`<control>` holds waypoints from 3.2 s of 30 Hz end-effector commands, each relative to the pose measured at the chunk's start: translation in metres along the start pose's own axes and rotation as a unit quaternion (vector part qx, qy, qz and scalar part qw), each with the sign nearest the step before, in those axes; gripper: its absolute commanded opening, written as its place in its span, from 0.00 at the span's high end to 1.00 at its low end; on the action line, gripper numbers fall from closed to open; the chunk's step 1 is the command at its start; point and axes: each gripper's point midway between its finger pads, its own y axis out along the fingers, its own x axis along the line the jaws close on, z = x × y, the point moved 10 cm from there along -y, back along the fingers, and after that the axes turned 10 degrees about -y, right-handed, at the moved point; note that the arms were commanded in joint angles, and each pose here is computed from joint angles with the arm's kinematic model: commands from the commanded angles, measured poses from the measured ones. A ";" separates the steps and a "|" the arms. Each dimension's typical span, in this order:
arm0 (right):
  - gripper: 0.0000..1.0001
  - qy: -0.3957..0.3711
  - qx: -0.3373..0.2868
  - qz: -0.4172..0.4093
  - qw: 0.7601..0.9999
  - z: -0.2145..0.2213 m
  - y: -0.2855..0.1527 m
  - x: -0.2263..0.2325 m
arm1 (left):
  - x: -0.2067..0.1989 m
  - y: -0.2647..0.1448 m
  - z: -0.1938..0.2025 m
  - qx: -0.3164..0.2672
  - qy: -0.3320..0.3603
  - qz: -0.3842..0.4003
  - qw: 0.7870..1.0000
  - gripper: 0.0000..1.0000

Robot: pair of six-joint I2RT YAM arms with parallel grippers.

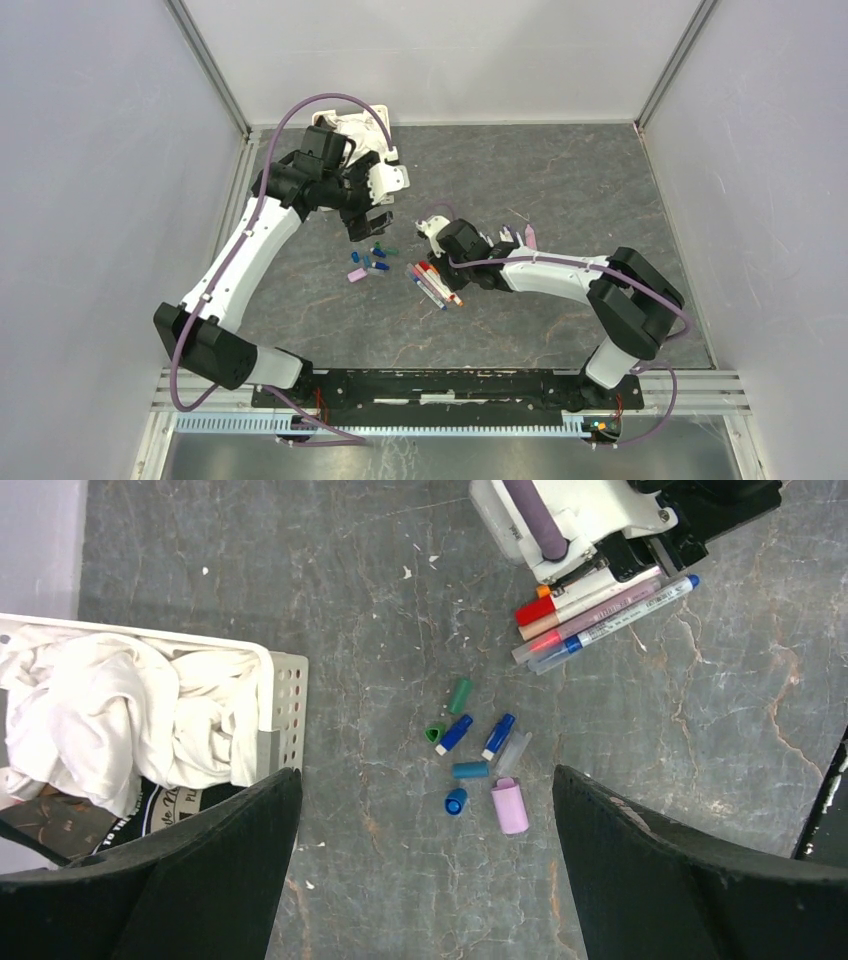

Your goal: Open the pen caps

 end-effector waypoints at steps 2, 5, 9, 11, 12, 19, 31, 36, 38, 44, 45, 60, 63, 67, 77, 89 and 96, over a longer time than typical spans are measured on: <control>0.72 0.003 0.003 0.006 1.000 0.000 0.013 0.001 | -0.004 0.002 0.002 0.000 -0.018 0.020 1.000 0.00; 0.71 0.003 0.015 0.005 1.000 0.007 0.019 0.002 | -0.004 0.004 0.004 0.006 -0.021 0.025 0.999 0.00; 0.70 0.004 0.023 0.003 1.000 0.012 0.022 0.003 | -0.003 0.005 0.005 0.012 -0.020 0.025 0.999 0.00; 0.70 0.002 0.028 0.007 1.000 0.015 0.022 0.002 | -0.003 0.005 0.006 0.013 -0.019 0.026 0.999 0.00; 0.70 0.002 0.029 0.011 1.000 0.017 0.022 0.002 | -0.003 0.006 0.006 0.013 -0.019 0.027 0.999 0.00; 0.93 0.009 0.034 0.019 0.999 0.023 0.020 -0.009 | -0.005 0.013 0.012 0.022 -0.016 0.045 0.999 0.00; 1.00 0.020 -0.069 -0.124 0.990 -0.033 -0.041 -0.038 | -0.021 0.034 0.031 -0.002 0.042 0.137 0.990 0.00; 1.00 0.016 -0.100 -0.270 0.958 -0.051 -0.055 -0.023 | -0.027 0.042 0.033 -0.023 0.061 0.175 0.982 0.00; 1.00 0.017 -0.109 -0.306 0.946 -0.055 -0.056 -0.018 | -0.030 0.045 0.033 -0.028 0.066 0.195 0.978 0.00; 1.00 0.020 -0.126 -0.371 0.920 -0.068 -0.055 -0.013 | -0.047 0.054 0.036 -0.033 0.077 0.249 0.965 0.03; 1.00 0.021 -0.129 -0.376 0.917 -0.071 -0.056 -0.013 | -0.049 0.055 0.037 -0.032 0.078 0.256 0.963 0.04; 1.00 0.043 -0.137 -0.415 0.898 -0.082 -0.047 -0.010 | -0.059 0.069 0.044 -0.034 0.086 0.275 0.957 0.51; 1.00 0.050 -0.142 -0.417 0.896 -0.083 -0.046 -0.009 | -0.062 0.072 0.046 -0.027 0.092 0.276 0.956 0.63; 0.91 0.059 -0.140 -0.418 0.896 -0.084 -0.042 -0.009 | -0.064 0.075 0.048 -0.013 0.098 0.278 0.956 0.87; 0.79 0.089 -0.106 -0.445 0.885 -0.078 -0.018 0.003 | -0.061 0.070 0.046 -0.007 0.107 0.266 0.958 0.98; 1.00 0.105 -0.050 -0.388 0.914 -0.022 -0.028 -0.018 | -0.019 0.053 0.068 0.117 0.165 0.170 0.964 0.98; 1.00 0.119 -0.037 -0.351 0.928 0.004 -0.035 -0.031 | 0.028 0.040 0.081 0.136 0.139 0.127 0.973 0.98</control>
